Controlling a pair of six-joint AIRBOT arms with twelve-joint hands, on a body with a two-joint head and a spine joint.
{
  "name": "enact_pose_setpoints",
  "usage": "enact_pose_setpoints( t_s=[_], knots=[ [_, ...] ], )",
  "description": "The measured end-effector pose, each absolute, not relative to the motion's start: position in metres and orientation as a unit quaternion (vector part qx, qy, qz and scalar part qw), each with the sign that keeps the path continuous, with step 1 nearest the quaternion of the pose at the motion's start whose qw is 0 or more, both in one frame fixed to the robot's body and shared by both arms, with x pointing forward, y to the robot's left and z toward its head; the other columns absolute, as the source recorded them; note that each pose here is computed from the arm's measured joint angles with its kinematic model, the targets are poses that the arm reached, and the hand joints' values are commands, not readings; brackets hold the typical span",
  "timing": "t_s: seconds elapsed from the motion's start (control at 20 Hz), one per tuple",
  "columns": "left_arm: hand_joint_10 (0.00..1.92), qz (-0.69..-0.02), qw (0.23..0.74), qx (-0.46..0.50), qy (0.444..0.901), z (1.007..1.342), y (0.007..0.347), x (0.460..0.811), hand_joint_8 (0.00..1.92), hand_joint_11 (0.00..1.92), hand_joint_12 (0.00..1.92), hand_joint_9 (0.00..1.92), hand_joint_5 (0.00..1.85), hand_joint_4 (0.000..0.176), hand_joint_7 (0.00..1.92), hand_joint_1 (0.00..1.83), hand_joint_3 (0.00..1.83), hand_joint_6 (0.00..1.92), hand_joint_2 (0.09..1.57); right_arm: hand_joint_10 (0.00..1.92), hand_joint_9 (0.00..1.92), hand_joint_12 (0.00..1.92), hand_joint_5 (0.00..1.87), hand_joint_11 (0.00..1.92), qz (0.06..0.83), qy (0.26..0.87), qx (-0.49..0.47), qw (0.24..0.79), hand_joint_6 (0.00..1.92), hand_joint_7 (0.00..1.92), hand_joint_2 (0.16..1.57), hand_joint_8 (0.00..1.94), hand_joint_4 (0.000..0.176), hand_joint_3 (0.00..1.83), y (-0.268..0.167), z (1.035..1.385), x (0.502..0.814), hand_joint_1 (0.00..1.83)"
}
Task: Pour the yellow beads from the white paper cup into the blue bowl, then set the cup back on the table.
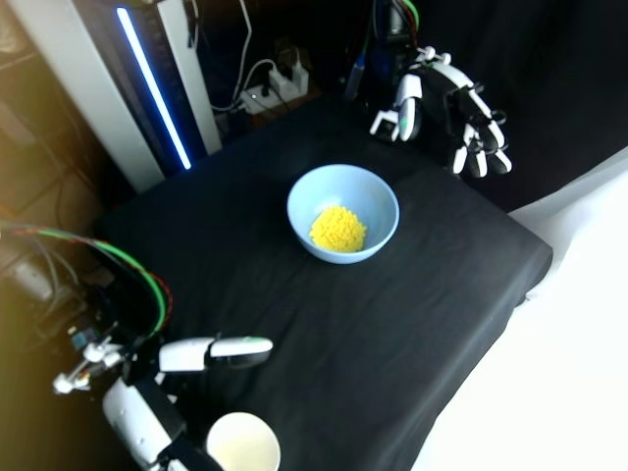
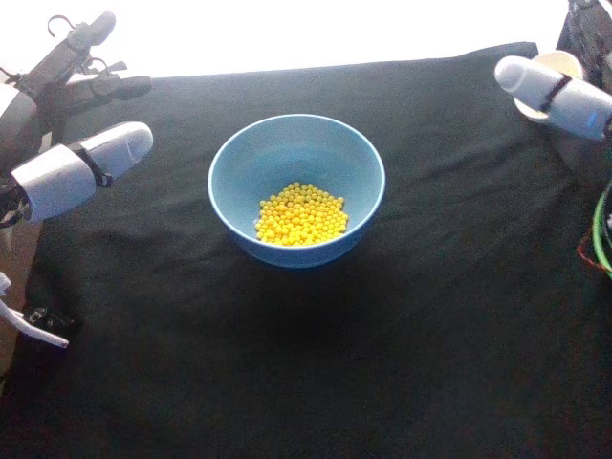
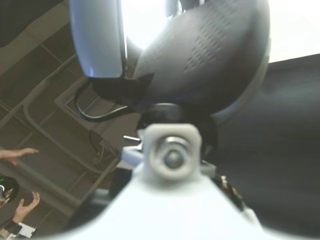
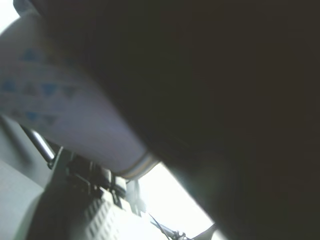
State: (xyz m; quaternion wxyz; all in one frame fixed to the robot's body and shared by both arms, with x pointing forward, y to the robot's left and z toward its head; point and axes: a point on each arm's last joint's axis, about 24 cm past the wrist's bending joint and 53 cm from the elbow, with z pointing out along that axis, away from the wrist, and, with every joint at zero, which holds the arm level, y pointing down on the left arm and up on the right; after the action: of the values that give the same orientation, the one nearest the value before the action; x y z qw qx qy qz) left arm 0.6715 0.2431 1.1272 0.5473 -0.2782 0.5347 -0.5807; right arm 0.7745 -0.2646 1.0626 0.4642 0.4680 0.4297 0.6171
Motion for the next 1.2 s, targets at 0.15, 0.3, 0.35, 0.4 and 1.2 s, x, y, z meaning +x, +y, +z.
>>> enact_pose_setpoints(
  t_s=[0.15, 0.3, 0.35, 0.4, 1.2],
  knots=[
    [0.0, -0.581, 0.546, -0.277, 0.535, 1.127, 0.242, 0.671, 0.0, 0.02, 0.01, 0.38, 0.15, 0.043, 0.73, 0.88, 0.0, 0.0, 1.17, 0.0, 0.0, 0.0, 0.15, 0.0, 0.638, 0.453, 0.425, 0.455, 0.01, 0.0, 0.73, 0.0, 0.176, 0.0, -0.229, 1.079, 0.779, 0.92],
    [0.01, -0.581, 0.547, -0.277, 0.536, 1.127, 0.243, 0.672, 0.0, 0.04, 0.02, 0.41, 0.16, 0.059, 0.73, 0.89, 0.01, 0.0, 1.18, 0.0, 0.0, 0.0, 0.14, 0.0, 0.645, 0.467, 0.414, 0.441, 0.0, 0.0, 0.72, 0.0, 0.176, 0.0, -0.206, 1.083, 0.783, 0.91],
    [0.02, -0.581, 0.547, -0.277, 0.536, 1.127, 0.242, 0.672, 0.0, 0.04, 0.02, 0.43, 0.17, 0.056, 0.73, 0.89, 0.01, 0.0, 1.18, 0.0, 0.0, 0.0, 0.12, 0.0, 0.647, 0.47, 0.412, 0.437, 0.0, 0.0, 0.7, 0.0, 0.176, 0.0, -0.2, 1.083, 0.784, 0.87],
    [0.02, -0.581, 0.546, -0.277, 0.536, 1.126, 0.242, 0.672, 0.0, 0.05, 0.03, 0.45, 0.17, 0.054, 0.73, 0.88, 0.01, 0.0, 1.18, 0.0, 0.0, 0.0, 0.09, 0.0, 0.649, 0.472, 0.41, 0.434, 0.0, 0.0, 0.66, 0.0, 0.176, 0.0, -0.196, 1.082, 0.783, 0.82],
    [0.0, -0.58, 0.536, -0.269, 0.552, 1.129, 0.224, 0.684, 0.0, 0.08, 0.09, 0.34, 0.16, 0.036, 0.71, 0.87, 0.01, 0.0, 1.19, 0.0, 0.0, 0.05, 0.02, 0.1, 0.684, 0.496, 0.201, 0.494, 0.0, 0.0, 0.77, 0.0, 0.107, 0.0, -0.161, 1.28, 0.77, 0.65]
  ],
)
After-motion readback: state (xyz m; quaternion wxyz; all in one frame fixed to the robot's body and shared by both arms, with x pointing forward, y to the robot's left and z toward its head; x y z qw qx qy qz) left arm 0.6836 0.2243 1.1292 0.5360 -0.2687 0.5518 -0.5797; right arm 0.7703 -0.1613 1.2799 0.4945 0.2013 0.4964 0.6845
